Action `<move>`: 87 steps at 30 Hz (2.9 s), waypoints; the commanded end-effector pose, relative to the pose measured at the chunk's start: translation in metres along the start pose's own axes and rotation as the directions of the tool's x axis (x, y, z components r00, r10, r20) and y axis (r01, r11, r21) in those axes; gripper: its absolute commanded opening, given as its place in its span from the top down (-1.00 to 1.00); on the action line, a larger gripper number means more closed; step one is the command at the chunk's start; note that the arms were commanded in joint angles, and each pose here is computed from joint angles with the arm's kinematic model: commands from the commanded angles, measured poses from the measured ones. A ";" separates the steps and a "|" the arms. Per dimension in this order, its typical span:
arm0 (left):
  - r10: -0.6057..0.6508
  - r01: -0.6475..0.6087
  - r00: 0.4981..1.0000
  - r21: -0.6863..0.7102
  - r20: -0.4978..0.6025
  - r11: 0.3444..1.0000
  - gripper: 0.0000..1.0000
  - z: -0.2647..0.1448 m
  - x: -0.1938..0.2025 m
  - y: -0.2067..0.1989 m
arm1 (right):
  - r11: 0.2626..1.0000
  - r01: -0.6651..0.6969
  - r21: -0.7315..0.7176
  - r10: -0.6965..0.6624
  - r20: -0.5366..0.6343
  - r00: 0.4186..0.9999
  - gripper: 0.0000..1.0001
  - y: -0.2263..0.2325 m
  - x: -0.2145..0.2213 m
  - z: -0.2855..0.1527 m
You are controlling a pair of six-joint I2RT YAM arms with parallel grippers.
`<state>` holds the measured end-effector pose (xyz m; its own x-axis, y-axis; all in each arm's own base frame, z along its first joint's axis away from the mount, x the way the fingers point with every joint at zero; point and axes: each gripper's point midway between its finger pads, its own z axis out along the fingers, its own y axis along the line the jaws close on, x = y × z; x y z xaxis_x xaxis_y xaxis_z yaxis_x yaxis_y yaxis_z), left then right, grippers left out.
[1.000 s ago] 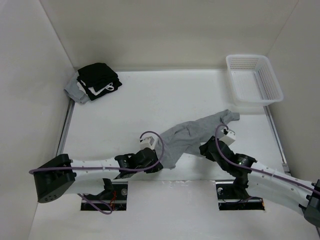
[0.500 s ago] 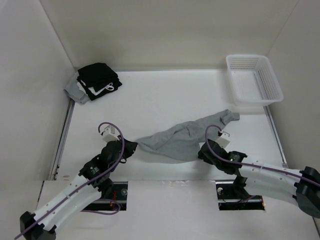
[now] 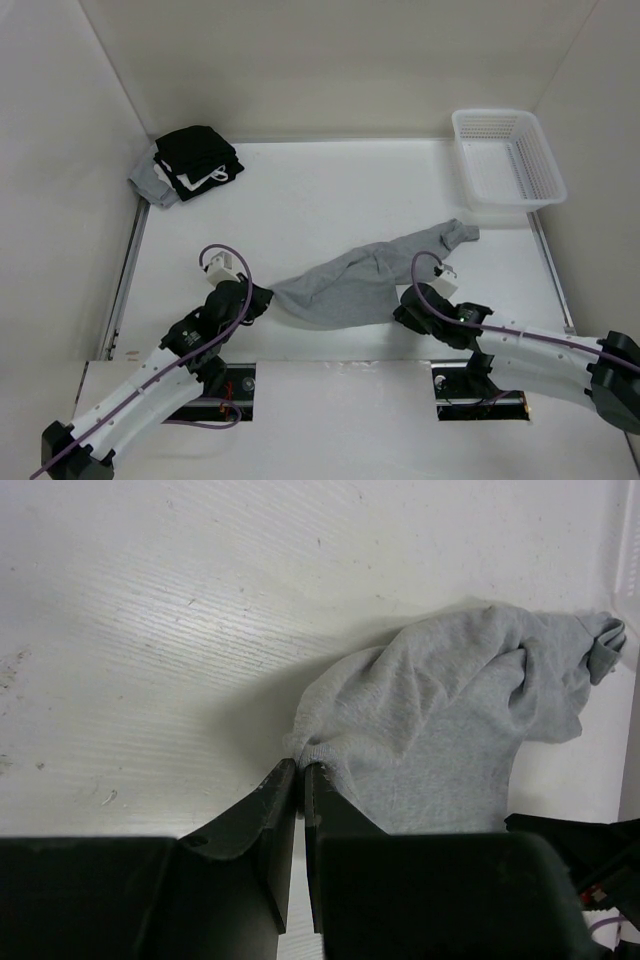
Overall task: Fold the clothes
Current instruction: Flatten the tank top out
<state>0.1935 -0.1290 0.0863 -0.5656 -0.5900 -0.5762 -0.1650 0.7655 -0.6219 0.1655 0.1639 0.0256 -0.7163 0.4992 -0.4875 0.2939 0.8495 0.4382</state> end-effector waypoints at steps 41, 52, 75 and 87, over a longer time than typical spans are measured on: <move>-0.297 -0.180 0.638 0.512 0.711 0.840 0.94 -0.271 -0.291 -0.199 | 0.899 0.361 -0.249 -0.072 0.728 0.681 1.00 0.163 -0.272 -0.360; -0.239 -0.177 0.590 0.413 0.771 0.893 0.92 -0.245 -0.321 -0.215 | 0.843 0.508 -0.180 -0.071 0.897 0.436 0.97 0.231 -0.311 -0.409; -0.146 -0.162 0.599 0.297 0.788 0.941 0.95 -0.095 -0.488 -0.251 | 0.840 0.487 -0.241 -0.033 0.872 0.489 1.00 0.326 -0.494 -0.277; -0.096 -0.150 0.631 0.243 0.770 0.958 0.94 -0.082 -0.429 -0.210 | 0.861 0.465 -0.205 -0.113 0.815 0.569 1.00 0.258 -0.428 -0.251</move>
<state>0.4191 -0.0252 0.5409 0.2710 -0.6536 -0.7066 0.1789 0.7555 -0.6302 0.4040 0.1423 0.5543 0.0414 0.3179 -0.9472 -0.2414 0.9231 0.2992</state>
